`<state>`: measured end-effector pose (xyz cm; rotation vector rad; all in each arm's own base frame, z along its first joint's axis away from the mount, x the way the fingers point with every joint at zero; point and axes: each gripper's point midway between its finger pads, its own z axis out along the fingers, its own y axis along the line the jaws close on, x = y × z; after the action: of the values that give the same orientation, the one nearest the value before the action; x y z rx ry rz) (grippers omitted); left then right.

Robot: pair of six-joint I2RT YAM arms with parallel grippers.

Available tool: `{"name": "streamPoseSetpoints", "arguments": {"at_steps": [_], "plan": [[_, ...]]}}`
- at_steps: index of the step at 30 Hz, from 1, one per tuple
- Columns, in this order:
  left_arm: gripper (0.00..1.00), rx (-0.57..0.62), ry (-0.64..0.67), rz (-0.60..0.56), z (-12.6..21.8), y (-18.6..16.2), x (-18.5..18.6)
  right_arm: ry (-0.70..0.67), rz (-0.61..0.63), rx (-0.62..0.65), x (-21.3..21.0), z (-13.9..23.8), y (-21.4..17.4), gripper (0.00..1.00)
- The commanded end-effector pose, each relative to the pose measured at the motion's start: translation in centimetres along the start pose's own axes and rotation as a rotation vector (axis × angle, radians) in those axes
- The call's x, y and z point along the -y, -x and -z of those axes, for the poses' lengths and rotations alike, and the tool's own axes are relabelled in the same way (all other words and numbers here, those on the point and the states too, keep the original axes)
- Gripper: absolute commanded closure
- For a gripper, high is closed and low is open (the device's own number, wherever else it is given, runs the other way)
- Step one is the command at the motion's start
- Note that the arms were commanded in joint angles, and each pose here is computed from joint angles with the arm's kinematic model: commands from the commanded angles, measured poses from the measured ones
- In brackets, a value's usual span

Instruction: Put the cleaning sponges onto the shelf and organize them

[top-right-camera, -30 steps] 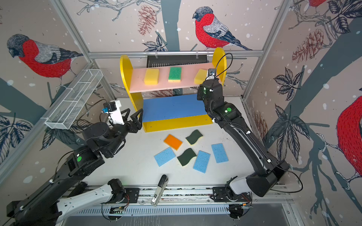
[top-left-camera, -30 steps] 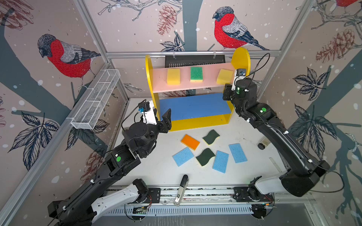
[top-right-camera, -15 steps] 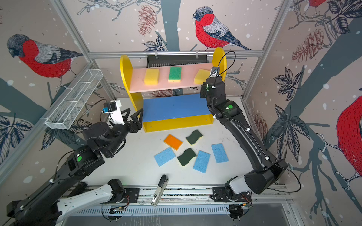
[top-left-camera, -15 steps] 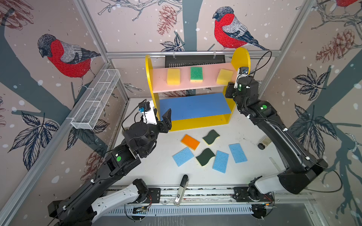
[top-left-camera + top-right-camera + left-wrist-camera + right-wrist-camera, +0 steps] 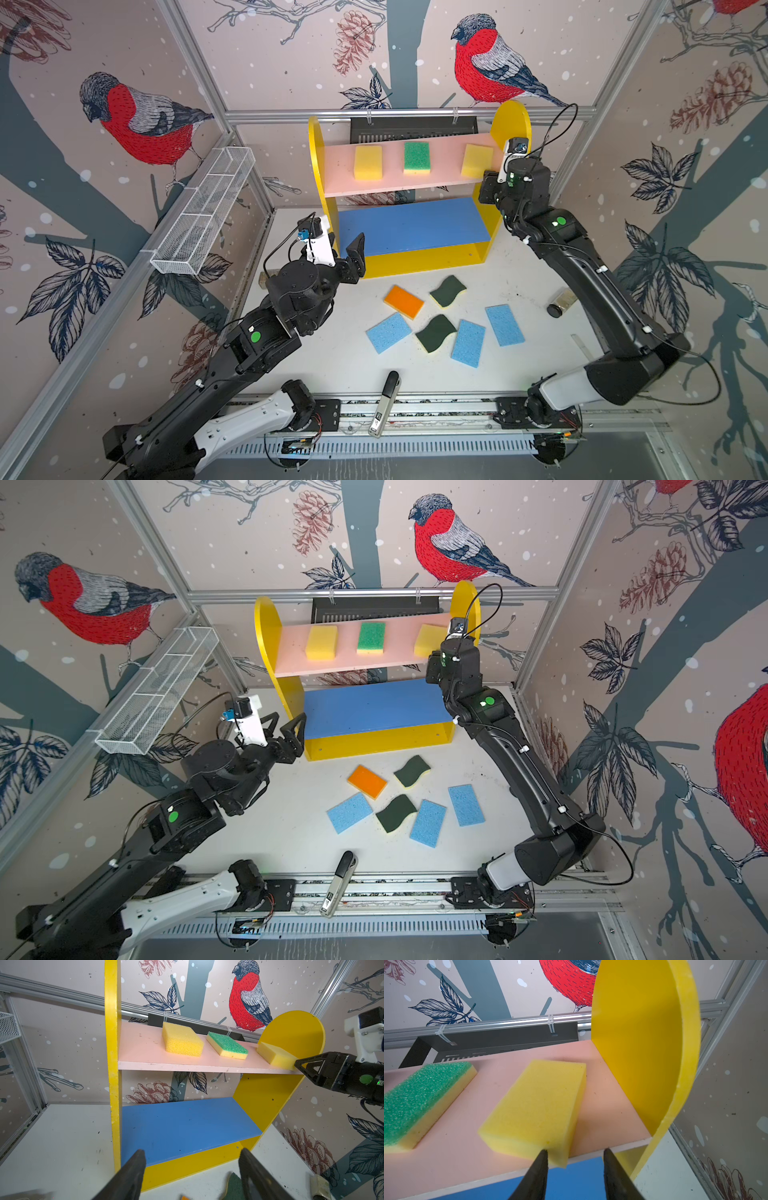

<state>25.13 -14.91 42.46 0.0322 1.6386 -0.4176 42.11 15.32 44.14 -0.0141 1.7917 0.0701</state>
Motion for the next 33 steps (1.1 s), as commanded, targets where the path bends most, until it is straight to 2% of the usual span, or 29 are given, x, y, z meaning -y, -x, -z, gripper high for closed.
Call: {"name": "streamPoseSetpoints", "arguments": {"at_steps": [1,10,33], "plan": [[0.29,0.028,0.004,0.016,0.0,0.6,0.0,0.004,-0.008,0.034,0.1,0.0,1.1,0.55],[0.29,0.018,0.009,0.013,-0.2,0.1,-0.1,-0.001,-0.022,0.057,0.6,-0.3,2.2,0.54],[0.29,0.012,0.027,0.023,-0.1,-0.4,-0.6,-0.037,-0.010,0.030,1.3,-2.5,2.1,0.52]]}}
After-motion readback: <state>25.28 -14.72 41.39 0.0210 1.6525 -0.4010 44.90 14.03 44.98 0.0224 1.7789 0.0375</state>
